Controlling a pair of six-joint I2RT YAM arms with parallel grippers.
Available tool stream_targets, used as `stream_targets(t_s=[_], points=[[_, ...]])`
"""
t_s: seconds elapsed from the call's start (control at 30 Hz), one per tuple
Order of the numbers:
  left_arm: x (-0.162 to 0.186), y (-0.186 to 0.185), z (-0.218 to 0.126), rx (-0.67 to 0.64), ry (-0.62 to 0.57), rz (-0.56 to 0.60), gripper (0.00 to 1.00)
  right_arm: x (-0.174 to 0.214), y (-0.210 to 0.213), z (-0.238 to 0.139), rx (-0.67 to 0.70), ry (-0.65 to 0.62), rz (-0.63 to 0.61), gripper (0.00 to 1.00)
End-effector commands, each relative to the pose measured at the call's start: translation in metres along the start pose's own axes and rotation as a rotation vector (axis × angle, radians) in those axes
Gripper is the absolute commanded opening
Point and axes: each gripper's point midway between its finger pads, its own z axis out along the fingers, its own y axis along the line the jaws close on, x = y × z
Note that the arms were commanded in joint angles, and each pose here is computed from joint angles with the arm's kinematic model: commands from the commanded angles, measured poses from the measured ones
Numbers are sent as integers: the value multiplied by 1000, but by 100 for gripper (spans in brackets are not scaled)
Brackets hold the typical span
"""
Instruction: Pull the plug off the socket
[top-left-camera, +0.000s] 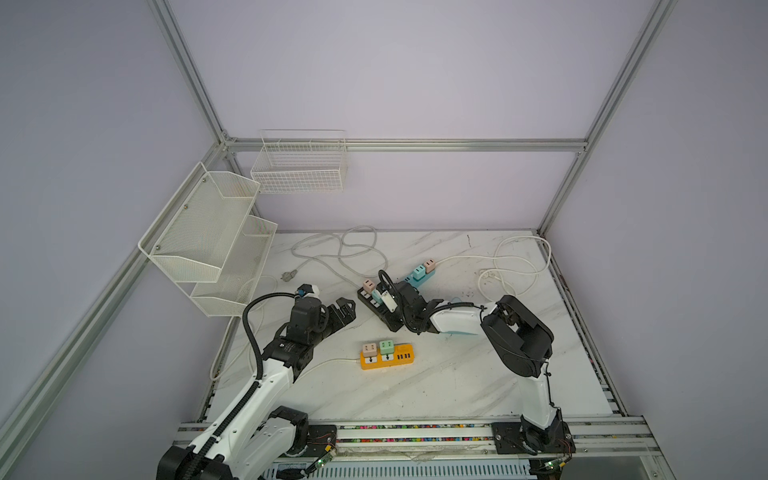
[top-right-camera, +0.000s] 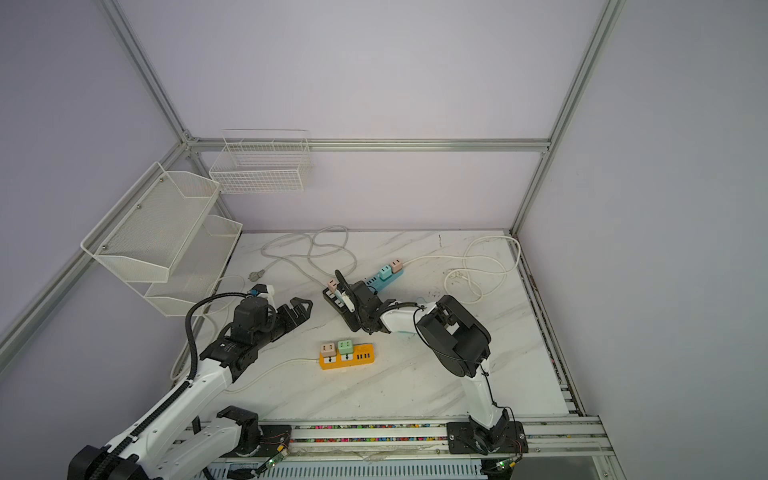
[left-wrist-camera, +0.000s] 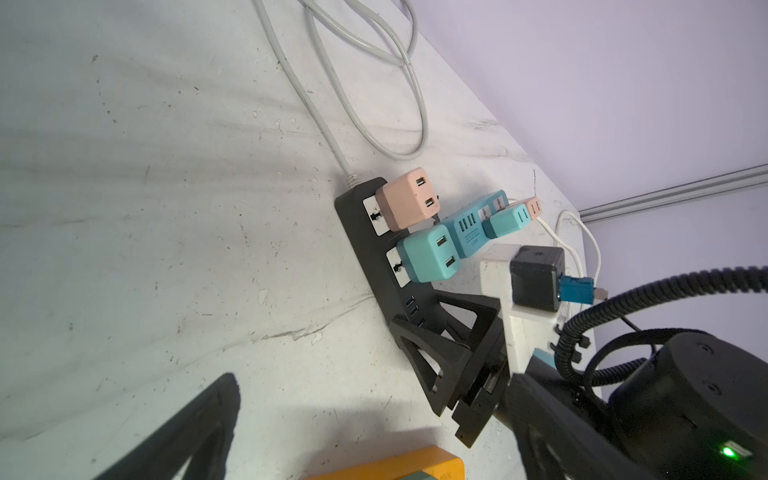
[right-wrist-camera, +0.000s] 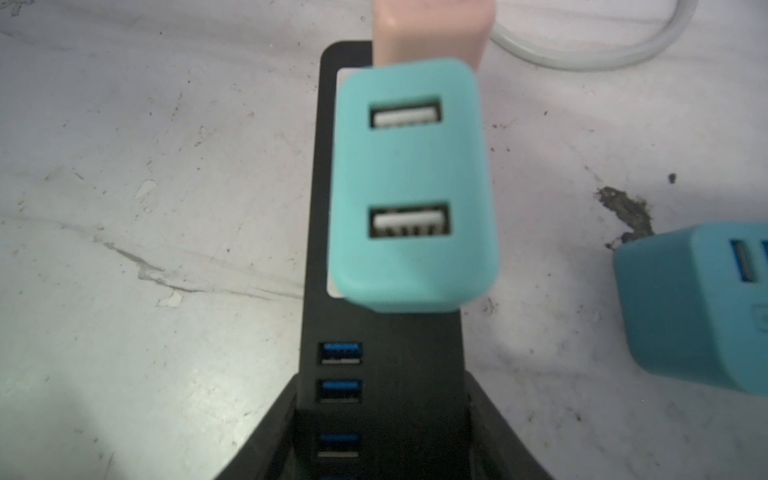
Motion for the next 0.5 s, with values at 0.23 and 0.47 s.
stream_targets(t_s=[0.23,0.47], points=[[8,-1,9,44,24,-9,100,-13,0,-9,33,-44,20,53],[5,-12,11,74,41,-1,100,-37,4,-38,13,-90,14,68]])
